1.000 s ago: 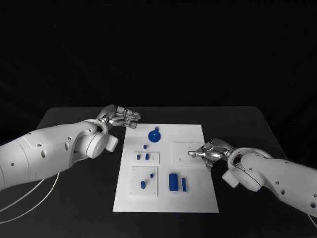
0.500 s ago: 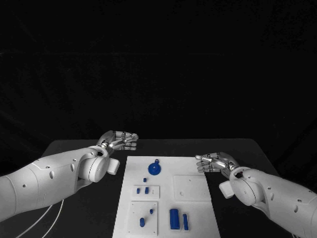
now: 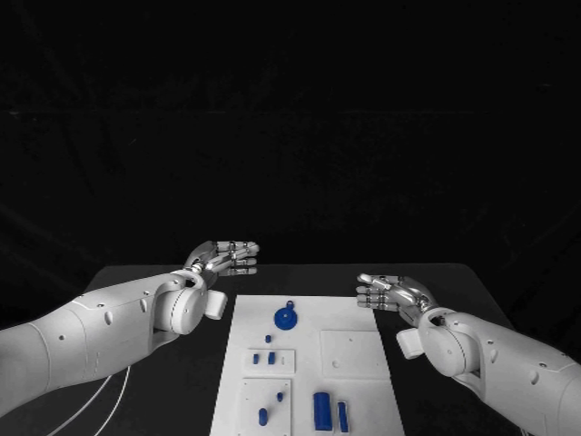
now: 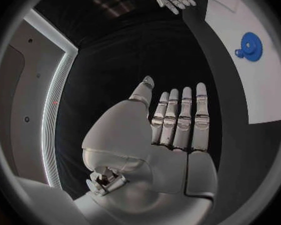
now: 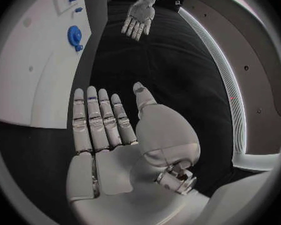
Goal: Assemble the parts on the task board
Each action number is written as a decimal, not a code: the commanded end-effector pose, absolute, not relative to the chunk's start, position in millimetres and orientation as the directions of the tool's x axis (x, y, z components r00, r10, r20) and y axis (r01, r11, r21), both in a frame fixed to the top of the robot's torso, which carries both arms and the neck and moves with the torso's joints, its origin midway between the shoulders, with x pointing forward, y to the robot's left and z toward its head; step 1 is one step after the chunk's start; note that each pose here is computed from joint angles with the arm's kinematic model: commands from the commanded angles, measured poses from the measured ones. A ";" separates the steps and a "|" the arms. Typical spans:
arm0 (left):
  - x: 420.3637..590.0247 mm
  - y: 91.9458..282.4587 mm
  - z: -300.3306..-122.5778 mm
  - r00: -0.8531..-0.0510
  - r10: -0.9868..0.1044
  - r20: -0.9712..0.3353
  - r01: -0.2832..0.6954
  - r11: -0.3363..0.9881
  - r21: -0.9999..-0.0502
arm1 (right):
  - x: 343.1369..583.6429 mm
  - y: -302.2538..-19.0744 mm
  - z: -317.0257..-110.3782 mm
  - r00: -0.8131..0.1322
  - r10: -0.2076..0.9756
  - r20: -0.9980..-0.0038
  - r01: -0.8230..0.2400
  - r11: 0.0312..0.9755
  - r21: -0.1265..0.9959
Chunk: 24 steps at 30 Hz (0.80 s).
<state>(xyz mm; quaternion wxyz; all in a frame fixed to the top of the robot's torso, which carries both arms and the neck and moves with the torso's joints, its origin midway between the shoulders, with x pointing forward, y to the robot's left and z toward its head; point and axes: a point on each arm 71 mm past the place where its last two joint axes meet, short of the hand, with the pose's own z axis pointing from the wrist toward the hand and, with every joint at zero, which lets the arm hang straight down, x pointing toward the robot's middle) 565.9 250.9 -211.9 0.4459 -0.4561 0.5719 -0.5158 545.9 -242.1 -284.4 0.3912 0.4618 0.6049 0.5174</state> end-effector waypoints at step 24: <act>472.5 196.7 -226.1 -0.034 -0.999 0.008 -0.008 -0.008 -1.000 | 484.0 -199.4 -232.7 -0.064 0.998 0.018 0.008 -0.017 1.000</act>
